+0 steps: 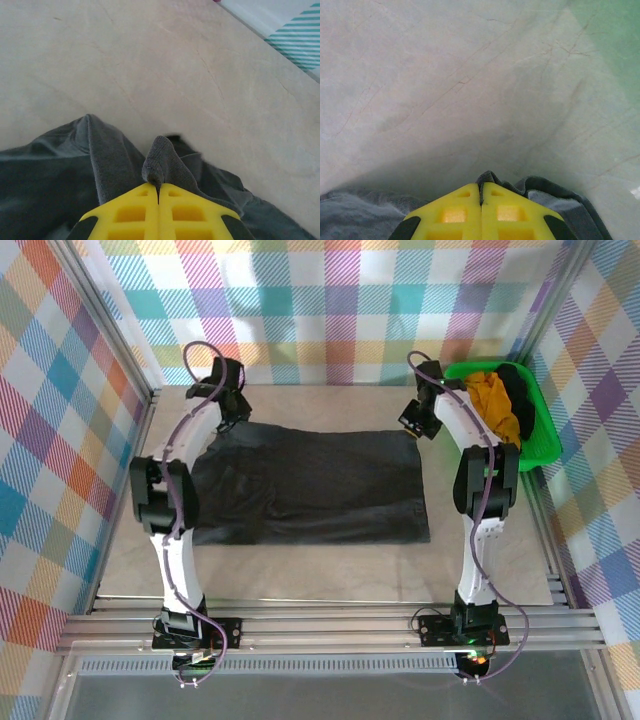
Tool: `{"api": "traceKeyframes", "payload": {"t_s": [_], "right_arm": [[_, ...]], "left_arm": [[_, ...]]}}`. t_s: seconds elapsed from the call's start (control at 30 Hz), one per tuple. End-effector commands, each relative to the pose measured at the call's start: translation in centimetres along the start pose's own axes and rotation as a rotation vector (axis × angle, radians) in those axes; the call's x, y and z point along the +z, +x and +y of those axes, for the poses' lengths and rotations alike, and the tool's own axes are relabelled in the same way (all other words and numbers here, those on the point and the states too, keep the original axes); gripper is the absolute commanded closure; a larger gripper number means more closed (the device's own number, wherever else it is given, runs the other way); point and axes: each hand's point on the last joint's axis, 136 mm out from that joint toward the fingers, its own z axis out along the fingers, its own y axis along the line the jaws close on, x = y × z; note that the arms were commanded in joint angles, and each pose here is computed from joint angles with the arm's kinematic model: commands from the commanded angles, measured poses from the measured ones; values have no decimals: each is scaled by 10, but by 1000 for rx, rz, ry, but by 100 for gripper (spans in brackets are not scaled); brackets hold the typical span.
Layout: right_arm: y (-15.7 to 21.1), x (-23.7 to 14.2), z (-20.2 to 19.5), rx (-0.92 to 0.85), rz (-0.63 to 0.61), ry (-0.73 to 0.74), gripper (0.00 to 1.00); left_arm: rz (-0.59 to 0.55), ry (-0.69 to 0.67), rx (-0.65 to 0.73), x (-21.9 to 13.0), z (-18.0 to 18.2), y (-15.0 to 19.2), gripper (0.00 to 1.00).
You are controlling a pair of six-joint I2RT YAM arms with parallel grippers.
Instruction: Fold and stack the t-shirts
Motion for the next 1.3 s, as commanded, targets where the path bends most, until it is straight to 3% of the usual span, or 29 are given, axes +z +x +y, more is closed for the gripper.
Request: {"api": "traceKeyframes", "payload": {"t_s": [0.0, 0.27, 0.53, 1.03, 1.2, 1.27], "right_arm": [[5, -15, -7, -16, -15, -2, 100], [52, -23, -49, 4, 43, 45, 100], [116, -2, -98, 36, 172, 106, 100], [119, -17, -111, -3, 170, 160, 100], [129, -12, -113, -9, 203, 145, 100], [132, -12, -120, 4, 205, 175, 95]], "left_arm": [[-72, 23, -22, -41, 14, -8, 100], [-21, -118, -41, -86, 105, 66, 100], [89, -254, -36, -79, 170, 140, 100], [120, -358, -24, -82, 191, 151, 100], [155, -336, -35, -79, 190, 163, 100], [195, -327, -53, -76, 189, 173, 100]]}}
